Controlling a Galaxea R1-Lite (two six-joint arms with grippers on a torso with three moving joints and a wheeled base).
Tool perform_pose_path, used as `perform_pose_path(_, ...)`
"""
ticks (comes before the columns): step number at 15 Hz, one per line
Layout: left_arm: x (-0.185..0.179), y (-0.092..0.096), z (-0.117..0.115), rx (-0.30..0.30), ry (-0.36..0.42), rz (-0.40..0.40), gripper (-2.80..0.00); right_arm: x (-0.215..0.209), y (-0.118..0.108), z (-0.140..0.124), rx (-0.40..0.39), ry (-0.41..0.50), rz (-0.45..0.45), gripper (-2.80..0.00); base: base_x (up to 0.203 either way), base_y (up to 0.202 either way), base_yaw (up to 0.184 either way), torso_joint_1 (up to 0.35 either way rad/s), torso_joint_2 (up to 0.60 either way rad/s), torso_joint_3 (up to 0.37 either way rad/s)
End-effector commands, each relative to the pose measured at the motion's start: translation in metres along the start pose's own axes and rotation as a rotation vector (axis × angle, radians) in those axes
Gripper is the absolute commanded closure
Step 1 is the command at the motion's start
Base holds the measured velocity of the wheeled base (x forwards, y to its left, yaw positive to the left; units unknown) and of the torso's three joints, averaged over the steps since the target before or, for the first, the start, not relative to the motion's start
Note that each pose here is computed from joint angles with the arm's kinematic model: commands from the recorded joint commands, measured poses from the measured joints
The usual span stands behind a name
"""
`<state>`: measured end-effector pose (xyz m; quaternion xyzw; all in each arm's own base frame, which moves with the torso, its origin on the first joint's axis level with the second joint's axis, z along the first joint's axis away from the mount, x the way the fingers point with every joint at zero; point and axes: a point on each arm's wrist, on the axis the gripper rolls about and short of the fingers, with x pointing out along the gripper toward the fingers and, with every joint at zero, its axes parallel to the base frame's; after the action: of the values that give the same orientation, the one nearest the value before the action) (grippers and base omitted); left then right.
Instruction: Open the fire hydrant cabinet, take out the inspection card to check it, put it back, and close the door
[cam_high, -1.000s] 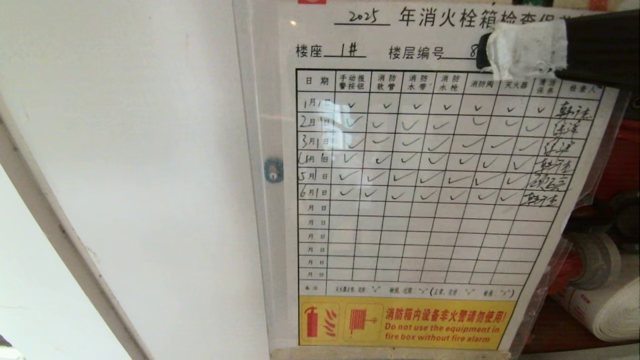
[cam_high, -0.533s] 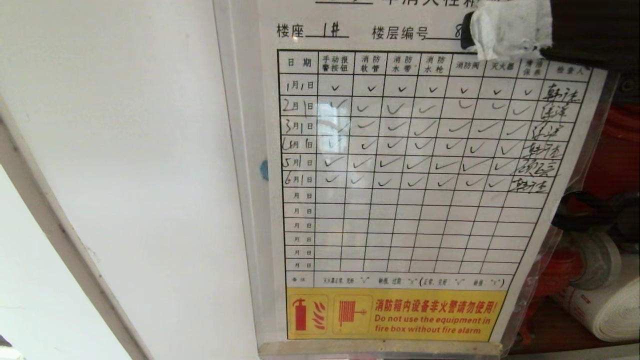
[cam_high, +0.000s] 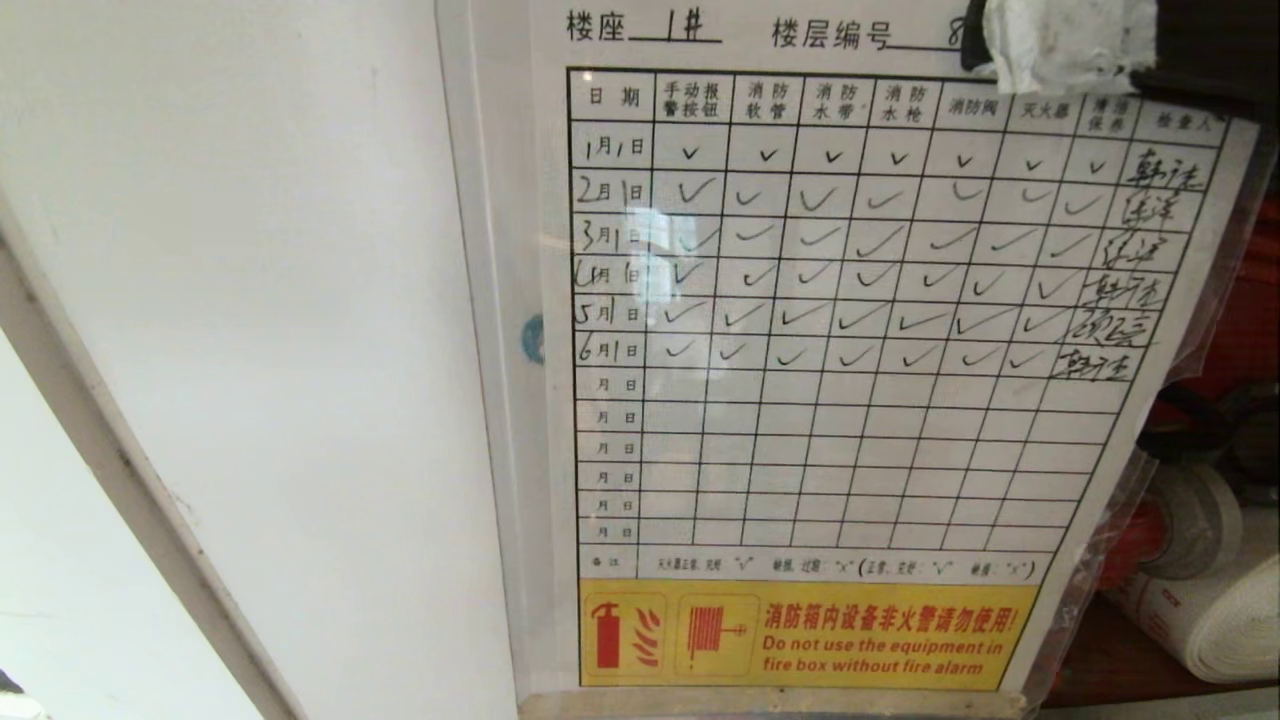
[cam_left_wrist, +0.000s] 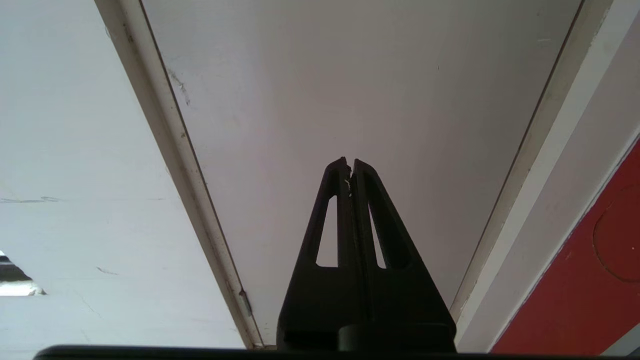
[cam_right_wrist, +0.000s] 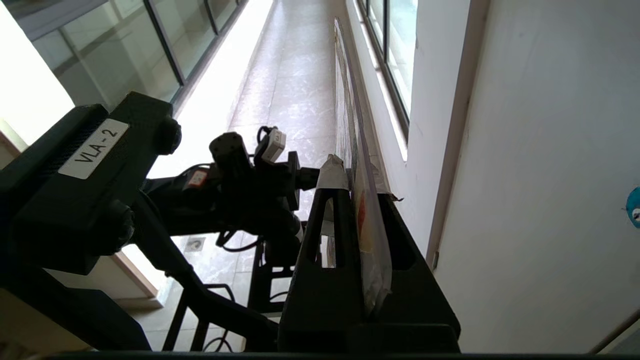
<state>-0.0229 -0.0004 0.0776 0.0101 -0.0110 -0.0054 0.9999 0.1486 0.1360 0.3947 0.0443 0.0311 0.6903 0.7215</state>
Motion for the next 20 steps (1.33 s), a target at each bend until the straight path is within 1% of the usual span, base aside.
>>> perform_pose_path(1,0.000,0.000,-0.002,0.000,0.005,0.000,0.00,-0.005,0.007,0.005,-0.017,-0.017,0.007,0.00,0.000,0.000,0.000,0.000,0.00,0.000)
perform_pose_path(2,0.001,0.000,-0.002,0.000,0.007,0.000,0.00,-0.007,0.009,0.007,-0.023,-0.023,0.008,0.00,0.000,0.000,0.000,0.000,0.00,0.000)
perform_pose_path(4,0.001,0.000,-0.002,0.000,0.007,0.000,0.00,-0.005,0.008,0.006,0.006,-0.018,0.011,0.00,0.000,0.000,0.000,0.000,0.00,0.000)
perform_pose_path(9,0.000,0.000,-0.002,0.001,0.005,0.000,0.00,0.007,0.005,0.001,0.071,0.003,0.050,0.00,0.000,0.000,0.000,0.000,0.00,0.000)
perform_pose_path(19,0.001,0.000,-0.002,0.000,0.007,0.000,0.00,0.012,0.000,-0.003,0.113,0.015,0.048,0.00,0.000,0.000,0.000,0.000,0.00,0.000)
perform_pose_path(20,0.001,0.000,-0.002,0.000,0.008,0.000,0.00,0.012,-0.001,-0.003,0.127,0.018,0.047,0.00,0.000,0.000,0.000,0.000,0.00,0.000)
